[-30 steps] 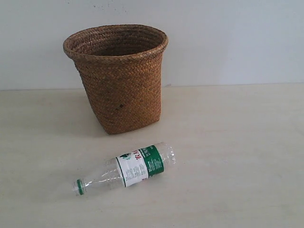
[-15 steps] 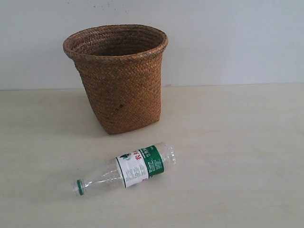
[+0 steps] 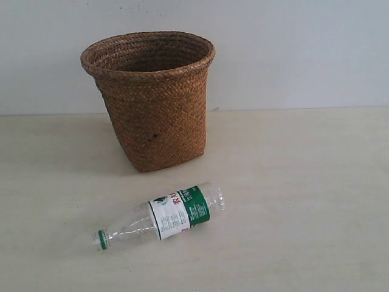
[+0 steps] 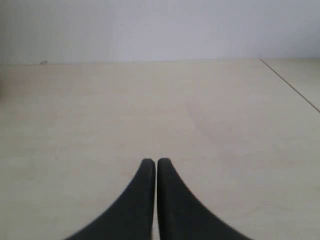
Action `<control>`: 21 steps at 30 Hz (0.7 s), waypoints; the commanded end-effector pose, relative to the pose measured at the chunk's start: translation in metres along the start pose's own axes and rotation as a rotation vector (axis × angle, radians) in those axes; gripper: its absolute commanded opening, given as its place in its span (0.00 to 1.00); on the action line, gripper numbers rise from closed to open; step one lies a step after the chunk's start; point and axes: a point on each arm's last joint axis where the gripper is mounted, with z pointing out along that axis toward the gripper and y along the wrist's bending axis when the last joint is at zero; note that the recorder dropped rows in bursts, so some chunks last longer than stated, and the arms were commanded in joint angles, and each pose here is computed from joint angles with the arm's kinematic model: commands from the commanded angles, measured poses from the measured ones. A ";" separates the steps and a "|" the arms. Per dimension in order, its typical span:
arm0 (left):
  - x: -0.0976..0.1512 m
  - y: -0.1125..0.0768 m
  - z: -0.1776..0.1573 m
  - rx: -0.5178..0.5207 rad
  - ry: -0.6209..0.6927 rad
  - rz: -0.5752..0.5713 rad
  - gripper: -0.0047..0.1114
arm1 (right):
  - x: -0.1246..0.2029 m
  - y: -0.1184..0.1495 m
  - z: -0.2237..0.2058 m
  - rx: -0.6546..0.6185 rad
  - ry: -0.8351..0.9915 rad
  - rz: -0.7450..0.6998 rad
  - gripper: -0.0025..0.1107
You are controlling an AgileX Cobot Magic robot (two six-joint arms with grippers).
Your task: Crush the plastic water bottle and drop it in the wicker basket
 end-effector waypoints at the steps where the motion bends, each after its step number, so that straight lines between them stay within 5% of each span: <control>1: -0.015 -0.001 0.009 0.018 -0.107 -0.129 0.07 | -0.001 0.000 0.000 0.004 -0.017 -0.007 0.02; 9: -0.013 0.003 0.033 -0.012 -0.064 -0.081 0.07 | -0.001 0.000 0.000 0.004 -0.017 -0.007 0.02; 16: -0.015 -0.005 0.079 0.062 0.297 0.206 0.07 | -0.001 0.000 0.000 0.004 -0.017 -0.007 0.02; 21: -0.026 -0.021 0.111 0.281 0.556 0.370 0.07 | -0.001 0.000 0.000 0.004 -0.017 -0.007 0.02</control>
